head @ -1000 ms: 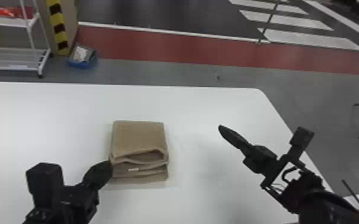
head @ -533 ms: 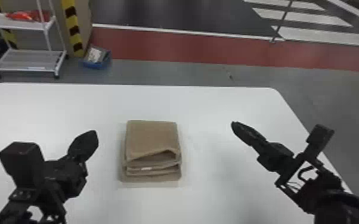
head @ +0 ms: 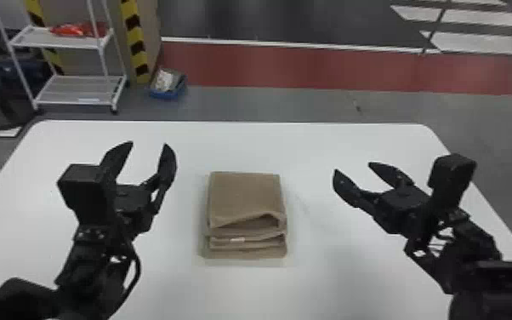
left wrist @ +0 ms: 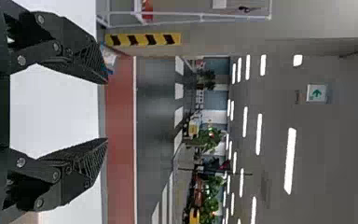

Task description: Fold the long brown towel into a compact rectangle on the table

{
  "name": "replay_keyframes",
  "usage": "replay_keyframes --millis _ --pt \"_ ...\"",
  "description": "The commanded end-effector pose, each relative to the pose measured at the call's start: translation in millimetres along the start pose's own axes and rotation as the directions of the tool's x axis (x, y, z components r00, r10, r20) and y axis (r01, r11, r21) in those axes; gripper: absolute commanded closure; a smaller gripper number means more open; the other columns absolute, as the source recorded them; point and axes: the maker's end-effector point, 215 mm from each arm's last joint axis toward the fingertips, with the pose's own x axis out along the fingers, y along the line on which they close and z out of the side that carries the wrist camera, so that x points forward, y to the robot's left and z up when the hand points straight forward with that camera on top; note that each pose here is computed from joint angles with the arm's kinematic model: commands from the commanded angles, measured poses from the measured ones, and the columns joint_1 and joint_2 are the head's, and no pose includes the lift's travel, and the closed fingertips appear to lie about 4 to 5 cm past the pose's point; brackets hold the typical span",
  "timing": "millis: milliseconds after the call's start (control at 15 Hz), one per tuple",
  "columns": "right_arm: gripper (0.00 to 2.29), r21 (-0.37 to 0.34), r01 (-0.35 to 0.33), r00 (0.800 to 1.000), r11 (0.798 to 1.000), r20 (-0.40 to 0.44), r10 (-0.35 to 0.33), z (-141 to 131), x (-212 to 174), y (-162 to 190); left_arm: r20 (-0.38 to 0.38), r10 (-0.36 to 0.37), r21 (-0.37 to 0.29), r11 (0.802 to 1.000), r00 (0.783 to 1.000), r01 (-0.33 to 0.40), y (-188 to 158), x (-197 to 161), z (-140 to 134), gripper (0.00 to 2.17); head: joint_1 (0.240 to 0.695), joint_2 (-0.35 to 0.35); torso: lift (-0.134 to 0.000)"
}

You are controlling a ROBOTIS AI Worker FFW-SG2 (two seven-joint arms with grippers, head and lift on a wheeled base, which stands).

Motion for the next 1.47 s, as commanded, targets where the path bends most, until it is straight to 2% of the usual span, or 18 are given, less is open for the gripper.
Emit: replay_keyframes --millis 0,133,200,333,467,733,933,1400 --pt "0.05 0.006 0.004 1.000 1.000 -0.005 -0.004 -7.3 -7.8 8.1 0.013 0.031 0.047 0.998 0.999 -0.032 -2.3 3.6 -5.8 0.04 0.695 -0.079 -0.124" --pt "0.07 0.043 -0.004 1.000 0.999 0.023 0.003 -8.9 -19.8 12.0 0.005 0.057 0.026 0.998 0.998 -0.058 -1.3 3.5 -14.0 0.04 0.695 -0.077 -0.124" --pt "0.07 0.064 0.004 0.998 0.998 0.063 -0.008 -6.2 -29.4 8.4 0.027 0.059 0.012 0.998 0.998 -0.059 -2.8 2.7 -14.2 0.04 0.695 -0.073 -0.124" --pt "0.07 0.090 0.020 0.996 0.996 0.089 -0.028 -12.2 -49.1 -2.7 0.017 0.062 0.008 0.998 0.998 -0.062 -2.1 1.7 -22.8 0.04 0.695 -0.078 -0.124" --pt "0.07 0.106 0.036 0.995 0.994 0.085 -0.046 -12.6 -58.9 -17.6 0.012 0.078 -0.001 0.997 0.997 -0.078 7.3 -4.9 -27.2 0.04 0.695 -0.097 -0.124" --pt "0.07 0.095 0.059 0.993 0.994 0.094 -0.068 -3.6 -71.6 -14.6 0.006 0.079 -0.002 0.997 0.997 -0.079 9.0 -16.8 -31.4 0.04 0.695 -0.112 -0.124" --pt "0.07 0.093 0.068 0.989 0.993 0.121 -0.080 10.0 -77.7 -9.1 0.015 0.074 -0.003 0.997 0.997 -0.074 8.3 -23.2 -24.9 0.04 0.695 -0.115 -0.124" --pt "0.07 0.093 0.086 0.984 0.992 0.148 -0.099 17.5 -82.2 -2.1 0.033 0.066 -0.011 0.998 0.997 -0.066 9.0 -30.0 -12.4 0.04 0.695 -0.109 -0.124"
